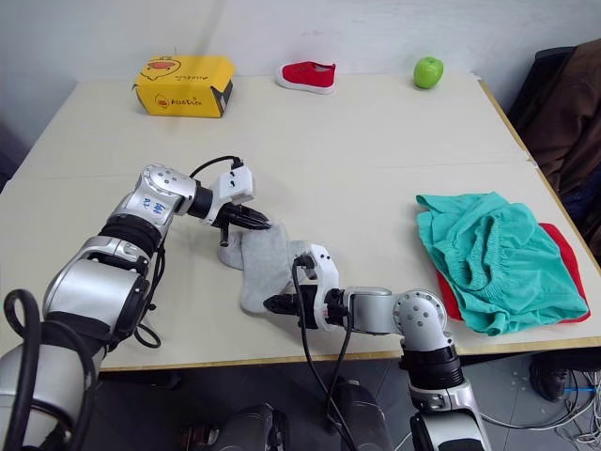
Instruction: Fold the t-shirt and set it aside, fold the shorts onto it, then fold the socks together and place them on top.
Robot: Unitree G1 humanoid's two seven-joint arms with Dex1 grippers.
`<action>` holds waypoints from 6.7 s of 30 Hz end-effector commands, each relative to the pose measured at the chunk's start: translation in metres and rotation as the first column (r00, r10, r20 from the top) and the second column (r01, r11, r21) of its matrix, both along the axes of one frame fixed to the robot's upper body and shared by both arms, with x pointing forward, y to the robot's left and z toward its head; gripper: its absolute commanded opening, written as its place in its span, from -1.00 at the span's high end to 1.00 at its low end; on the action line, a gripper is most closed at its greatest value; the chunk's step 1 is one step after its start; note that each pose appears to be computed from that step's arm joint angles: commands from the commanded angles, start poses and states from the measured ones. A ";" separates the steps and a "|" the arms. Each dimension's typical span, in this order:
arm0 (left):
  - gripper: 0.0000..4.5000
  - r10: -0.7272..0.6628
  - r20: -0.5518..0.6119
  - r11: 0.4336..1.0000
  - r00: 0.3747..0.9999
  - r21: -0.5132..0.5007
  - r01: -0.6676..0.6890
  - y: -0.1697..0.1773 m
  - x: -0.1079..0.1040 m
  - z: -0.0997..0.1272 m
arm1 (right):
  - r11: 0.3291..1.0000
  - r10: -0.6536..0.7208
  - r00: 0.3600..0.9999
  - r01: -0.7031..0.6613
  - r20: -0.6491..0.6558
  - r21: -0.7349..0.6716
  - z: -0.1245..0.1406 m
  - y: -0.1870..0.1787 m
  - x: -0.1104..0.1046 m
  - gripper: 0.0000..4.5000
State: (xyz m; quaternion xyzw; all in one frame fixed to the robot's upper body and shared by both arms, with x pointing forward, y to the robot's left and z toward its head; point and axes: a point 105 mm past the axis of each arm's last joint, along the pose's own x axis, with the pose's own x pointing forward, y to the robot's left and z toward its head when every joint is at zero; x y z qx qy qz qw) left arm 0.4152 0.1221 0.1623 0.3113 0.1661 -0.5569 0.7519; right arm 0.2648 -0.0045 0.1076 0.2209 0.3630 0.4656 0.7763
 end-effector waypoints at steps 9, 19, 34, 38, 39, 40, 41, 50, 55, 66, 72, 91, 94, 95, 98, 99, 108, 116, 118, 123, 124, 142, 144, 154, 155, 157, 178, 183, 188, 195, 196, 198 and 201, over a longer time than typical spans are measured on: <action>1.00 -0.007 -0.003 0.991 1.000 -0.137 0.006 0.016 -0.007 0.033 | 0.989 0.127 0.983 -0.135 0.134 0.057 0.048 -0.025 -0.006 0.98; 1.00 0.167 -0.001 0.956 0.986 -0.246 -0.162 0.040 -0.038 0.036 | 0.957 0.267 0.946 -0.238 0.185 -0.163 0.068 -0.062 0.027 0.98; 1.00 0.573 -0.032 0.744 0.819 -0.399 -0.536 0.059 -0.071 0.011 | 0.900 0.367 0.885 -0.261 0.286 -0.349 0.048 -0.066 0.084 0.98; 1.00 0.618 -0.091 0.699 0.781 -0.390 -0.599 0.062 -0.071 -0.002 | 0.897 0.369 0.875 -0.246 0.314 -0.367 0.048 -0.063 0.090 0.98; 1.00 0.608 -0.099 0.709 0.787 -0.379 -0.595 0.059 -0.073 -0.007 | 0.895 0.369 0.872 -0.238 0.323 -0.378 0.047 -0.063 0.092 0.98; 1.00 0.605 -0.107 0.713 0.789 -0.368 -0.597 0.057 -0.074 -0.012 | 0.893 0.368 0.870 -0.234 0.327 -0.384 0.046 -0.063 0.093 0.98; 1.00 0.607 -0.114 0.711 0.787 -0.363 -0.602 0.056 -0.074 -0.015 | 0.893 0.368 0.869 -0.231 0.331 -0.385 0.046 -0.063 0.094 0.98; 0.30 0.664 -0.086 0.663 0.742 -0.390 -0.639 0.069 -0.058 -0.007 | 0.961 0.234 0.886 -0.150 0.399 -0.231 0.075 -0.061 0.100 0.23; -0.23 0.582 0.008 0.689 0.813 -0.535 -0.488 0.057 -0.063 0.048 | 0.977 0.198 0.841 -0.127 0.504 -0.171 0.107 -0.069 0.086 -0.25; 0.87 0.365 -0.051 0.838 0.929 -0.416 -0.352 0.002 -0.085 0.012 | 0.981 0.163 0.678 -0.031 0.717 -0.193 0.075 -0.004 0.073 0.96; 1.00 0.460 -0.135 0.802 0.878 -0.362 -0.476 0.006 -0.076 -0.027 | 0.950 0.164 0.673 0.089 0.721 -0.299 0.037 -0.006 0.087 1.00; 1.00 0.428 -0.084 0.746 0.900 -0.529 -0.404 0.010 -0.081 0.023 | 0.973 0.099 0.658 0.092 0.746 -0.210 0.068 -0.020 0.074 1.00; 1.00 0.432 -0.102 0.768 0.896 -0.478 -0.425 0.002 -0.079 0.012 | 0.979 0.112 0.655 0.056 0.747 -0.197 0.071 -0.006 0.070 1.00; 1.00 0.437 -0.125 0.777 0.891 -0.446 -0.444 0.001 -0.078 0.004 | 0.973 0.145 0.649 0.043 0.747 -0.227 0.065 0.000 0.071 1.00; 1.00 0.469 -0.166 0.778 0.867 -0.387 -0.495 0.004 -0.070 -0.016 | 0.953 0.198 0.655 0.045 0.729 -0.299 0.043 0.005 0.076 1.00; 1.00 0.484 -0.174 0.771 0.858 -0.378 -0.512 0.007 -0.068 -0.019 | 0.948 0.204 0.660 0.051 0.723 -0.315 0.038 0.005 0.078 1.00; 1.00 0.581 -0.152 0.728 0.800 -0.341 -0.594 0.062 -0.073 -0.024 | 0.918 0.234 0.721 0.058 0.652 -0.393 0.006 -0.024 0.073 1.00; 0.06 0.614 -0.325 0.550 0.719 -0.478 -0.685 0.099 -0.098 0.003 | 0.922 0.224 0.719 0.063 0.658 -0.383 0.005 -0.021 0.074 1.00; -0.23 0.605 -0.440 0.465 0.663 -0.481 -0.743 0.104 -0.105 -0.003 | 0.927 0.211 0.721 0.067 0.660 -0.370 0.005 -0.019 0.074 1.00; -0.91 0.549 -0.664 0.263 0.508 -0.439 -0.859 0.103 -0.094 -0.022 | 0.928 0.214 0.725 0.058 0.655 -0.367 0.001 -0.016 0.069 1.00; -0.91 0.516 -0.694 0.258 0.502 -0.433 -0.863 0.098 -0.093 -0.024 | 0.929 0.214 0.725 0.057 0.654 -0.367 0.001 -0.016 0.069 1.00; -0.39 0.440 -0.723 0.373 0.533 -0.392 -0.841 0.038 -0.053 -0.041 | 0.930 0.171 0.726 0.104 0.666 -0.352 0.005 -0.018 0.075 1.00; -0.10 0.434 -0.716 0.381 0.547 -0.404 -0.832 0.034 -0.054 -0.037 | 0.930 0.167 0.727 0.108 0.666 -0.352 0.005 -0.019 0.076 1.00; 1.00 0.432 -0.392 0.638 0.812 -0.504 -0.583 -0.008 -0.066 0.022 | 0.927 0.170 0.731 0.110 0.661 -0.360 0.001 -0.021 0.076 1.00; 1.00 0.404 -0.317 0.710 0.858 -0.482 -0.513 -0.018 -0.072 0.024 | 0.927 0.171 0.731 0.109 0.661 -0.360 0.001 -0.021 0.076 1.00; 1.00 0.318 -0.141 0.867 0.937 -0.357 -0.348 -0.036 -0.082 0.017 | 0.926 0.171 0.732 0.108 0.660 -0.361 0.000 -0.021 0.077 1.00; 1.00 0.071 0.113 0.997 0.991 0.017 -0.073 -0.059 -0.085 -0.043 | 0.938 -0.045 0.695 0.277 0.717 -0.210 0.070 -0.064 0.074 1.00; 1.00 0.071 0.106 0.997 0.992 0.012 -0.073 -0.060 -0.083 -0.044 | 0.967 -0.078 0.712 0.225 0.698 -0.122 0.084 -0.029 0.080 1.00; 1.00 0.091 0.099 0.996 0.991 -0.015 -0.090 -0.061 -0.081 -0.042 | 0.955 -0.021 0.748 0.211 0.663 -0.208 0.052 -0.018 0.083 1.00; 0.30 0.089 -0.045 0.969 0.995 -0.227 -0.097 -0.060 -0.096 -0.015 | 0.931 0.025 0.805 0.198 0.592 -0.307 0.000 -0.030 0.078 1.00; 0.16 0.078 -0.075 0.953 0.994 -0.289 -0.096 -0.059 -0.098 -0.005 | 0.930 0.022 0.805 0.201 0.592 -0.308 -0.001 -0.032 0.078 1.00; -0.12 0.047 -0.110 0.925 0.993 -0.369 -0.085 -0.057 -0.103 0.009 | 0.929 0.020 0.805 0.204 0.593 -0.309 -0.002 -0.034 0.078 1.00; -0.54 -0.017 -0.143 0.883 0.990 -0.466 -0.053 -0.039 -0.107 0.033 | 0.928 0.020 0.803 0.207 0.595 -0.310 -0.002 -0.036 0.078 1.00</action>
